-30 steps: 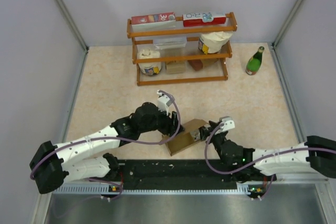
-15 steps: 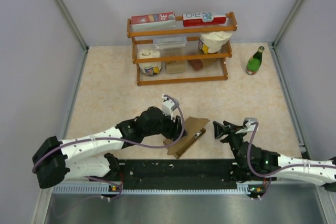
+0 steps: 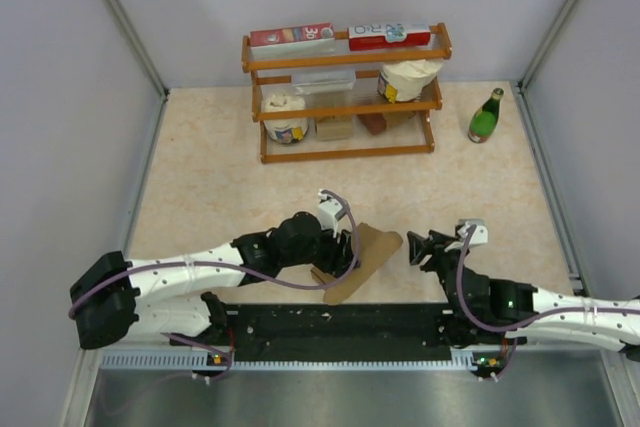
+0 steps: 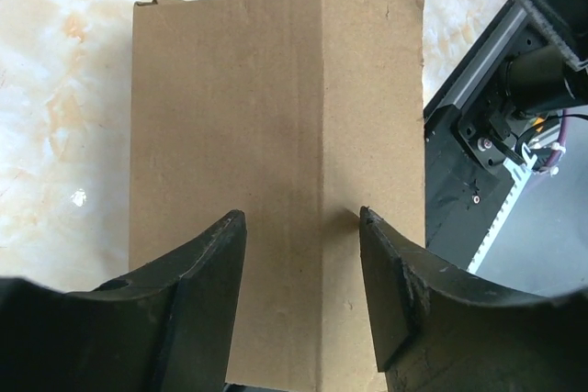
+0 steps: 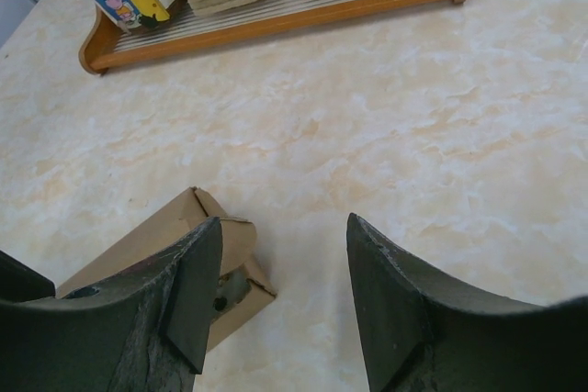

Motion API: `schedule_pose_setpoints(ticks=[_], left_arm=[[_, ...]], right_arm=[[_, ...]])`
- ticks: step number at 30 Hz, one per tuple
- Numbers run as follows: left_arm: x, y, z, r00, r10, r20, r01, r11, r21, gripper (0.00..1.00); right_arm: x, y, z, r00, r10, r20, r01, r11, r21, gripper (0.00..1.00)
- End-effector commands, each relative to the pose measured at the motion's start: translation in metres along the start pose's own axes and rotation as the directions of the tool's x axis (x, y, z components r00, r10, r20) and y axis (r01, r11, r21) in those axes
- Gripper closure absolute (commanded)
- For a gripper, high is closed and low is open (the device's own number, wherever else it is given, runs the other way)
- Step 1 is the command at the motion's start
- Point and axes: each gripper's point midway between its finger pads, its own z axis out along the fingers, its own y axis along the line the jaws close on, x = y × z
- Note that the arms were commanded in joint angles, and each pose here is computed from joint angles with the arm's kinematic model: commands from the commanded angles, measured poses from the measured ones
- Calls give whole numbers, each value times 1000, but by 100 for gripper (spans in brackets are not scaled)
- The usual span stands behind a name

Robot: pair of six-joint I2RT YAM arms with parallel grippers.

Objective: Fold the paper box

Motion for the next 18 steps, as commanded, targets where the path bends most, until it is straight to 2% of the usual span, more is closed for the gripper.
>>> schedule_pose_setpoints(ticks=[1, 18], left_arm=[[-2, -6, 7, 1000, 4, 25, -4, 1000, 16, 43], [21, -8, 27, 999, -4, -35, 5, 1000, 9, 48]], right_arm=[[-17, 12, -4, 1000, 20, -5, -20, 999, -25, 44], [-17, 35, -11, 989, -61, -132, 48, 994, -100, 46]])
